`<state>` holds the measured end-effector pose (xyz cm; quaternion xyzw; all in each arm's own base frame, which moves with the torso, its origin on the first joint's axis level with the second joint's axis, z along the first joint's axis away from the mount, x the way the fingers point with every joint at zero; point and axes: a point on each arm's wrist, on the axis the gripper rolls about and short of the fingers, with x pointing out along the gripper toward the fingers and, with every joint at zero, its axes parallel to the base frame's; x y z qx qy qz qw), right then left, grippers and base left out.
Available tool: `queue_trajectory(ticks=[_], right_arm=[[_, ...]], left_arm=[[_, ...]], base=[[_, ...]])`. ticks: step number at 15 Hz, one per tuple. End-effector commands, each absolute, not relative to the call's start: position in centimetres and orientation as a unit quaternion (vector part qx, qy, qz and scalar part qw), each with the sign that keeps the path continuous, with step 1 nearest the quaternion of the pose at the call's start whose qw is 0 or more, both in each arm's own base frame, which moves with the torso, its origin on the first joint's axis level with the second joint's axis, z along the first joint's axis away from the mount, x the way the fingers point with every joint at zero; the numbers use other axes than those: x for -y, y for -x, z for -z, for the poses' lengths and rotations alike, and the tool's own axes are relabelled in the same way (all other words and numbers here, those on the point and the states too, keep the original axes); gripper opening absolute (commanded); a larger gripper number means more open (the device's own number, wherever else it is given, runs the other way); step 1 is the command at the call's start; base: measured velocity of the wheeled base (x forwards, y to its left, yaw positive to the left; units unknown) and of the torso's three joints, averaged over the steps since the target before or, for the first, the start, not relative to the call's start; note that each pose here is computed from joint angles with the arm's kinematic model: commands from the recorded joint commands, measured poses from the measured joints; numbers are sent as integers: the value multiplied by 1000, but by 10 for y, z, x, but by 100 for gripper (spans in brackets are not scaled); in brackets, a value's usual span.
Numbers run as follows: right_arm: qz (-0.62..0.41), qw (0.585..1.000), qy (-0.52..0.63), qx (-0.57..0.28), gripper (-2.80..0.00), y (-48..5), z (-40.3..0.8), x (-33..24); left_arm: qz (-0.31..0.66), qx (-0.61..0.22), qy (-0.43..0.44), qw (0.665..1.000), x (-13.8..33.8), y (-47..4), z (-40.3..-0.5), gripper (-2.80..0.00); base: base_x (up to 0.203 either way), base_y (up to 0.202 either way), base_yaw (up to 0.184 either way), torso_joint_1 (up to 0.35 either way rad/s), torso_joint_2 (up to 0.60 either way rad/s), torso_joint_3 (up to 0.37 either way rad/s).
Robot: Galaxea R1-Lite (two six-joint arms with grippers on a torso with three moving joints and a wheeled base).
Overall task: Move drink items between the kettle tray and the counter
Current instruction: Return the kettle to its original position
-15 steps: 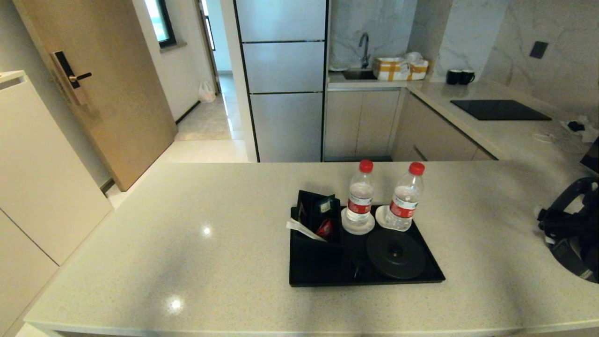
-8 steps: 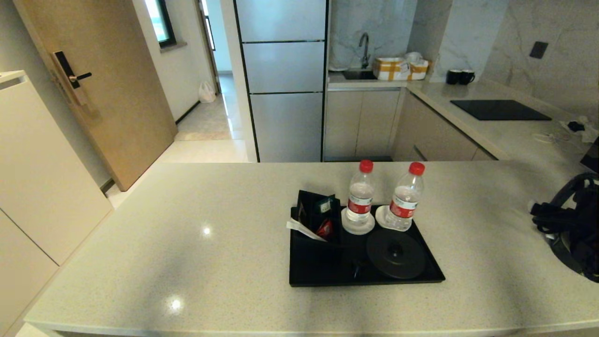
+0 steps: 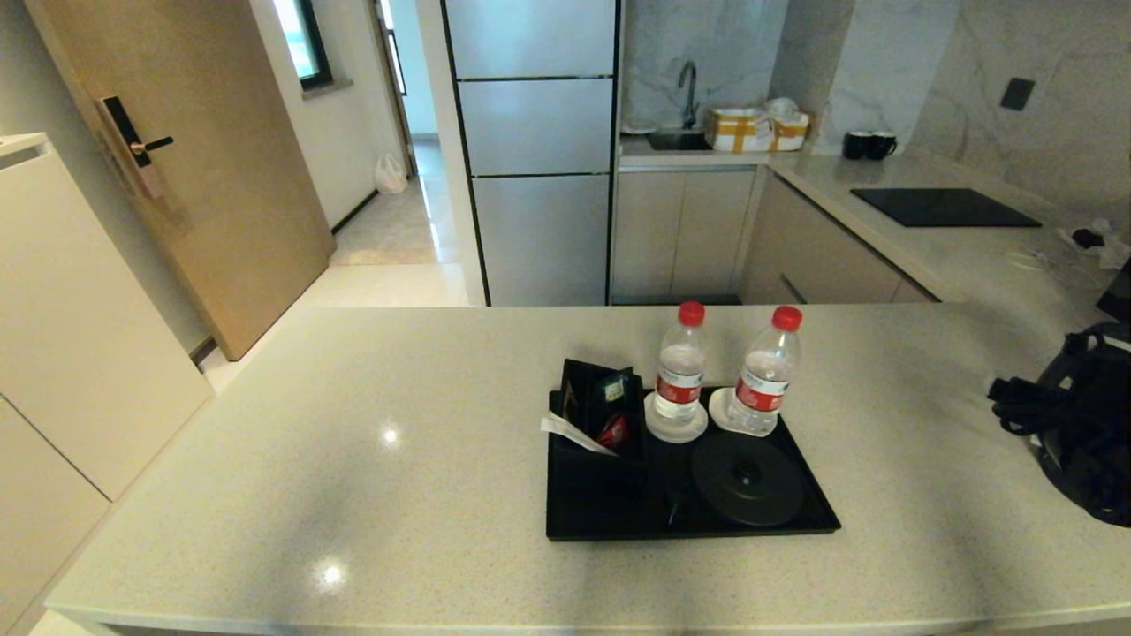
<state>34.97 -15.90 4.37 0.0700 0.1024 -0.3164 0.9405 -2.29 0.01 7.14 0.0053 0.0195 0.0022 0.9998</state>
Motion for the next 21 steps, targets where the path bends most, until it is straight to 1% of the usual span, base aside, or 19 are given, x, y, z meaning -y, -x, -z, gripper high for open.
queue_trajectory(ticks=[1, 8, 21], right_arm=[[314, 942, -69, -96, 0, -355, -45, 159], [326, 938, -72, -94, 0, -375, -53, 166], [345, 930, -79, -100, 0, -397, -48, 183]], left_arm=[[-2, -20, -5, 1000, 0, 23, -71, -280], [-2, -20, -5, 1000, 0, 23, -72, -280], [-2, -20, -5, 1000, 0, 23, -71, -280]], base=[[0, 0, 0, 0, 0, 0], [0, 0, 0, 0, 0, 0], [0, 0, 0, 0, 0, 0]])
